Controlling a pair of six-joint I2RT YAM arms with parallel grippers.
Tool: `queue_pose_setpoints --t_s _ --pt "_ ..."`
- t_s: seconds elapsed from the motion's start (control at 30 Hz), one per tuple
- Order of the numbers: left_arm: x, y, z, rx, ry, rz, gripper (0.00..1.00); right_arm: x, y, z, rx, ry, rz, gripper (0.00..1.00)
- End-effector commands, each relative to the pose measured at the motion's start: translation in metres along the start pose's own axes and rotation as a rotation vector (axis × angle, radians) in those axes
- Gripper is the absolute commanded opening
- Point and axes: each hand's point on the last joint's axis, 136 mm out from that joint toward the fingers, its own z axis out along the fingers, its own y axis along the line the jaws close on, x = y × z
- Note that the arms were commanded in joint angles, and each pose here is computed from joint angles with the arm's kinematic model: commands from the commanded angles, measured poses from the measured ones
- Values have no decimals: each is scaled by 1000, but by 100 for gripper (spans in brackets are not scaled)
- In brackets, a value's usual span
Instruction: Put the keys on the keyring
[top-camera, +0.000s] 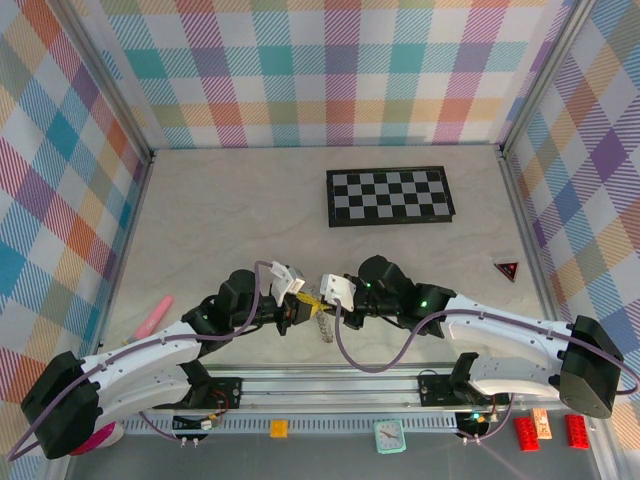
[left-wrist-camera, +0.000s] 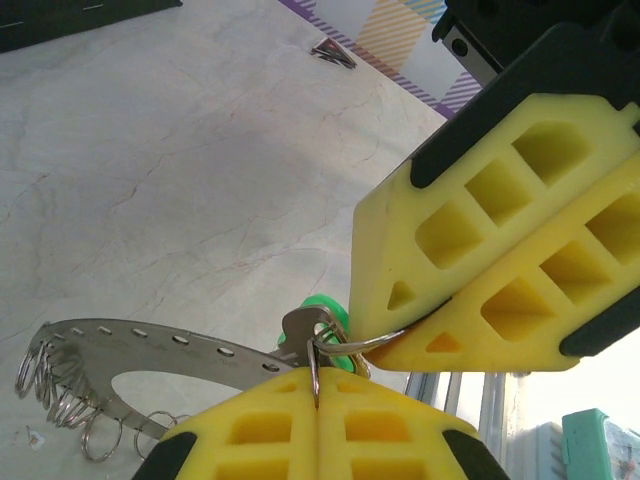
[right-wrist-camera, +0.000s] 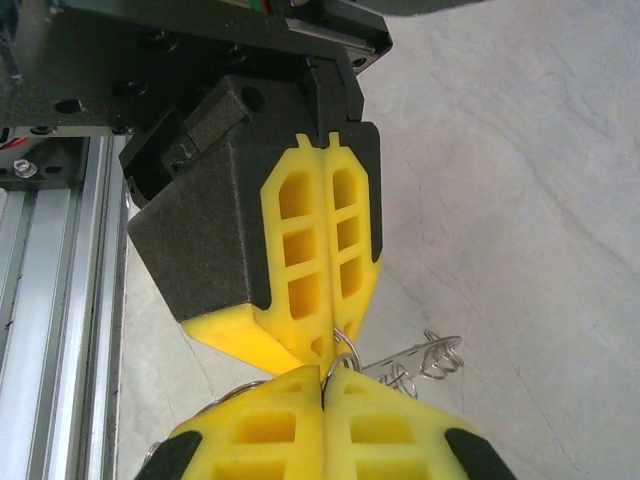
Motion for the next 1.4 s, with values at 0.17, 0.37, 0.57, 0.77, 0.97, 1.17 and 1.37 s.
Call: queue_pose_setpoints --t_s 0.17,0.37,0.57,0.77,0.97,1.17,1.37 --pt "-48 -19 -11 57 -192 116 0 26 22 6 -110 71 113 0" --pt "-47 -17 -12 50 -198 119 0 27 21 4 -104 68 140 0" --pt "-46 -17 -11 49 -200 118 0 26 23 4 -127 62 147 0" --pt "-46 -17 -11 54 -204 119 0 23 28 5 -166 53 150 0" --pt "-45 -18 -11 62 -206 122 0 17 29 8 -195 40 150 0" --pt "-42 -15 -12 51 -205 117 0 19 30 7 -216 42 160 0" --pt "-41 -15 -12 48 -205 119 0 30 8 -1 -75 92 190 0"
